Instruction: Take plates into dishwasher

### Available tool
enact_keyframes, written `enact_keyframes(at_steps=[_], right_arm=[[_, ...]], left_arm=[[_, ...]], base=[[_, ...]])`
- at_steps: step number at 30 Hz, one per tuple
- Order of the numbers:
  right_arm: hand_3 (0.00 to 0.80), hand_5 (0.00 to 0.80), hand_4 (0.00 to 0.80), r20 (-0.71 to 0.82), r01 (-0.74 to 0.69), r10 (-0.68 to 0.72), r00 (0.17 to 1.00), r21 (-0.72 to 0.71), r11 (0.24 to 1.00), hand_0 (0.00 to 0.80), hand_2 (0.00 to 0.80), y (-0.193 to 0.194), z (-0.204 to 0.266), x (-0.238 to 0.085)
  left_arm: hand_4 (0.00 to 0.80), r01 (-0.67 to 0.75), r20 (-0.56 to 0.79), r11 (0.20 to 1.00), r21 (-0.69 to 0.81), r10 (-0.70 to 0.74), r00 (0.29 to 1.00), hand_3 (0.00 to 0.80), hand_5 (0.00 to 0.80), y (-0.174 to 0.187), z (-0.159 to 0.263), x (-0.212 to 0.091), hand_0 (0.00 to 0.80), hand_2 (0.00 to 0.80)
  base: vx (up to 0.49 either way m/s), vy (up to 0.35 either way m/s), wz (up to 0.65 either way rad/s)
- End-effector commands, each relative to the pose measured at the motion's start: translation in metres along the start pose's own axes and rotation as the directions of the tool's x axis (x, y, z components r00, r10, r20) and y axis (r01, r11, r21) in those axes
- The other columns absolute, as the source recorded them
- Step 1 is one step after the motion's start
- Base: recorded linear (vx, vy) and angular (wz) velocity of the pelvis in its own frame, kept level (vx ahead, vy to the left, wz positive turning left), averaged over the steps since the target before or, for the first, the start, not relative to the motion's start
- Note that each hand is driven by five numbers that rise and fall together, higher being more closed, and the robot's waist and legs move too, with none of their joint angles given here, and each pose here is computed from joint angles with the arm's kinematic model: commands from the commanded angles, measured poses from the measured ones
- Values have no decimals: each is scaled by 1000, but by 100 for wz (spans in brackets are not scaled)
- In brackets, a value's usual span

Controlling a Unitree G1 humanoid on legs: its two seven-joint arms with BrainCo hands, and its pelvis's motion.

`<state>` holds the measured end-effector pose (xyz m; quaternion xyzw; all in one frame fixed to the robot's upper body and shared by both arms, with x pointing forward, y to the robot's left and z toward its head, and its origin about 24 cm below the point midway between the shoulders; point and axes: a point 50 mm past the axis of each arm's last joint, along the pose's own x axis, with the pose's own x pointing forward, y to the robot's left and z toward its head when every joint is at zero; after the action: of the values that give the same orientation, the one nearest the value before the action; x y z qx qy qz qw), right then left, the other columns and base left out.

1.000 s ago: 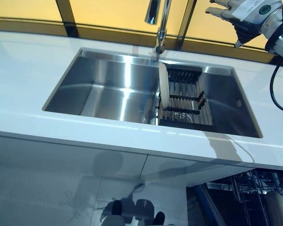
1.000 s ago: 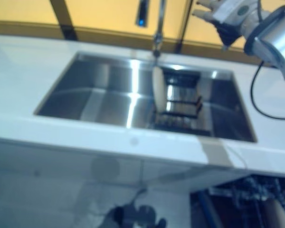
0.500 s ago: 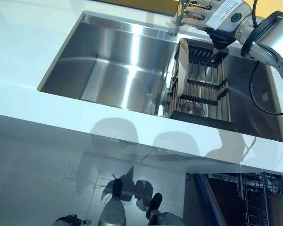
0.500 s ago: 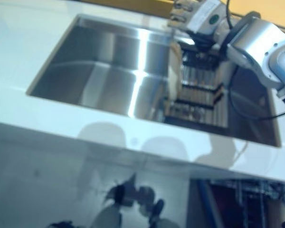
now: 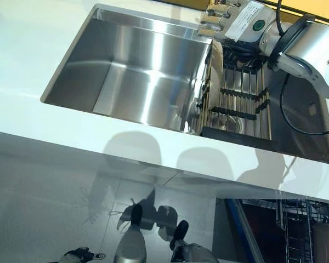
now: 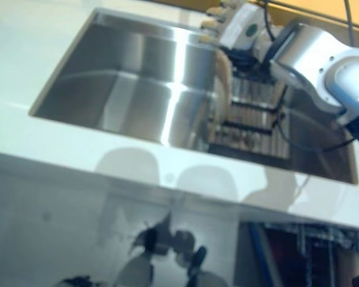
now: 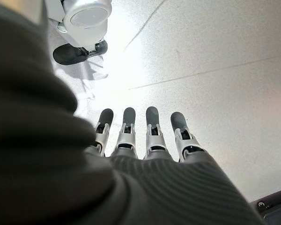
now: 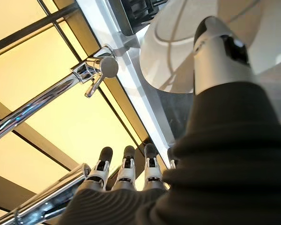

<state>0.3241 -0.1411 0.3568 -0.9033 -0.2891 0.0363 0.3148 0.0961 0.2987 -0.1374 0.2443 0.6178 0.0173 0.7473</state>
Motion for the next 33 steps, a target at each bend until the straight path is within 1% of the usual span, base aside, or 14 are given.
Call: enact_keyframes(at_steps=[1,10,16,25,33], right_arm=[[0,0,0,-50,51,-54,997,-61,997,0,0,-26,-16,-1],[0,0,0,-24,1,-4,1000,-85,996,0,0,-26,-9,3],[0,0,0,-9,-76,76,997,-128,989,0,0,-18,-5,3],[0,0,0,14,-138,143,990,-171,976,0,0,-7,1,2],[0,0,0,29,-261,277,961,-253,932,0,0,14,10,0]], left_arm=[[0,-28,-15,1000,3,28,1000,0,0,11,-5,-1,0,0],[0,-21,-4,1000,-4,21,1000,0,0,8,-6,-1,0,0],[0,-17,5,1000,-3,17,1000,0,0,9,-5,-1,0,0],[0,-13,8,1000,-23,13,1000,0,0,9,-4,-1,0,0],[0,-7,8,998,-55,8,1000,0,0,6,-5,-1,0,0]], base=[[0,0,0],[0,0,0],[0,0,0],[0,0,0],[0,0,0]])
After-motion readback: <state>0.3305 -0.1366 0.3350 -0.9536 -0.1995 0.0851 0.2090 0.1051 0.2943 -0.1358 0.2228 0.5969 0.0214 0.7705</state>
